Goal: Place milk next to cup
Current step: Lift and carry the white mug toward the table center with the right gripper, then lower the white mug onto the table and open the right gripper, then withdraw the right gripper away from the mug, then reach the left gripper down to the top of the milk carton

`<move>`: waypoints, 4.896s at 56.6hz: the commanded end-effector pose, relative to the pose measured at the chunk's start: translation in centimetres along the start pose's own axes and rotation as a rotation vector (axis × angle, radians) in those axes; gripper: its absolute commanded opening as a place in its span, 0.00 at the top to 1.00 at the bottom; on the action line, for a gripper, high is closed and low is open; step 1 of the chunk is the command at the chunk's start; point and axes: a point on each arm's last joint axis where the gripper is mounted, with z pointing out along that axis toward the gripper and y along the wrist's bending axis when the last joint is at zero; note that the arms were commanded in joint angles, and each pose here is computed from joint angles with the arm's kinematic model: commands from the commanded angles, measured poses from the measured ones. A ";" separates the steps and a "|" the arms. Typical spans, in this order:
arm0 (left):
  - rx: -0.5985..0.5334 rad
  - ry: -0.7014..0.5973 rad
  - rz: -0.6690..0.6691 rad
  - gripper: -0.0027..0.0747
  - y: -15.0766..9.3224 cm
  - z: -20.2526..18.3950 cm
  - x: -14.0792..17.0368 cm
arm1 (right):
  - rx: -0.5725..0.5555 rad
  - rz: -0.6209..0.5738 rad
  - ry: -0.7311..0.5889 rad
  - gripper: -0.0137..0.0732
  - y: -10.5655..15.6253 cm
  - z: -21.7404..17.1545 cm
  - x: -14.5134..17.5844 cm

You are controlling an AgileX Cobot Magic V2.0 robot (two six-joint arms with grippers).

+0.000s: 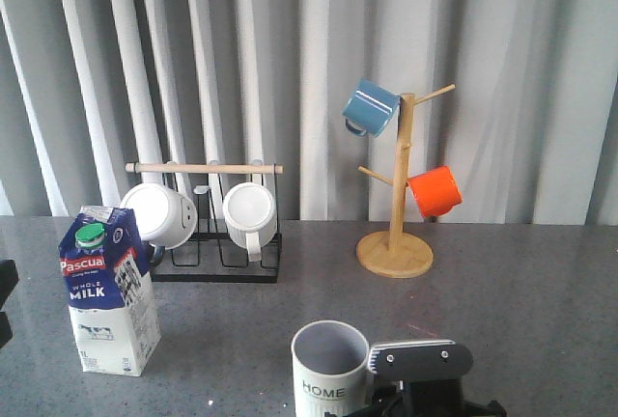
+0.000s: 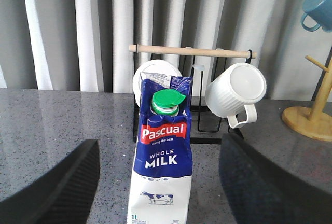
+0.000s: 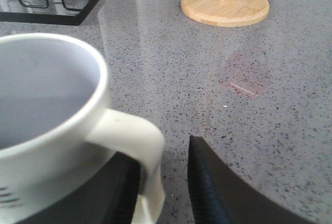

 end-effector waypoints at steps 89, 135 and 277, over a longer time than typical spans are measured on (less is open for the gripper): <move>0.013 -0.112 -0.014 0.34 -0.3 -0.3 -1.8 | 0.066 -0.158 -0.463 0.56 -16.5 -14.9 -15.6; 0.013 -0.112 -0.014 0.34 -0.3 -0.3 -1.8 | 0.055 -0.080 -0.376 0.85 -16.6 -14.0 -14.8; 0.031 -0.043 -0.047 0.63 -1.6 16.8 0.3 | 0.058 -0.079 -0.365 0.85 -16.6 -13.9 -14.7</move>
